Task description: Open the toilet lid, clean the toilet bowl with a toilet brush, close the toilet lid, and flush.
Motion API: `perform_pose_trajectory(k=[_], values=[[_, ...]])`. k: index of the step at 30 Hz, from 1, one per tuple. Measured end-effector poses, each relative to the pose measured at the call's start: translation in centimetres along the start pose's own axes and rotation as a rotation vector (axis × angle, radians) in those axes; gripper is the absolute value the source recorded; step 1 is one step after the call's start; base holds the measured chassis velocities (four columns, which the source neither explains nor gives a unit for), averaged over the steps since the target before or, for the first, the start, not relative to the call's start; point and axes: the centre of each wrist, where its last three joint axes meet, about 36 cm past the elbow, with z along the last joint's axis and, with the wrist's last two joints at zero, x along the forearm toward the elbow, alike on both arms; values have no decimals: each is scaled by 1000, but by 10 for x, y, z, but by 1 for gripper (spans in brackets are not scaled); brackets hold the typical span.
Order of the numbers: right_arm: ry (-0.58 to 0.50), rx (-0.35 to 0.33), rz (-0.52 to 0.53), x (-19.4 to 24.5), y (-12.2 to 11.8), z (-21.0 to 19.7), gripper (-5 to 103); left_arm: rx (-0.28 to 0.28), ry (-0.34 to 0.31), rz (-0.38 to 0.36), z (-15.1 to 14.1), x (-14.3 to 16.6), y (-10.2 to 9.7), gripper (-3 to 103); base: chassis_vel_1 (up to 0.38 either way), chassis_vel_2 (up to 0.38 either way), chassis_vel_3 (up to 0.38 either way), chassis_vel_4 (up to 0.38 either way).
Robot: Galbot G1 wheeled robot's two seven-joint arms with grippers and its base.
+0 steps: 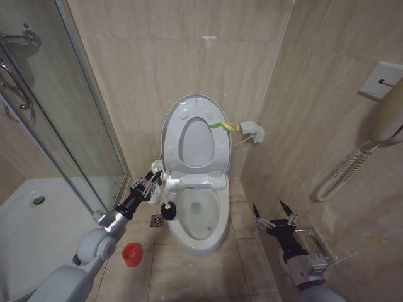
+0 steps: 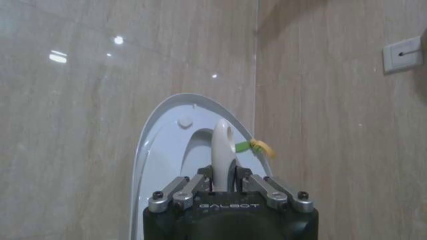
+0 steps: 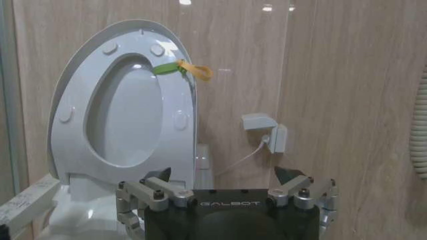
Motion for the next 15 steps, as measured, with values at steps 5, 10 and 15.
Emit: perform_pose_trajectory(k=[5,10,15], values=[[0,0,0,0,0,0,100,7,16,25,17,-21,3,22,0,0,0,0],[0,0,0,0,0,0,100,20,44,69,41,-43,-6,22,0,0,0,0],[0,0,0,0,0,0,100,27,49,101,55,-64,-12,22,0,0,0,0]])
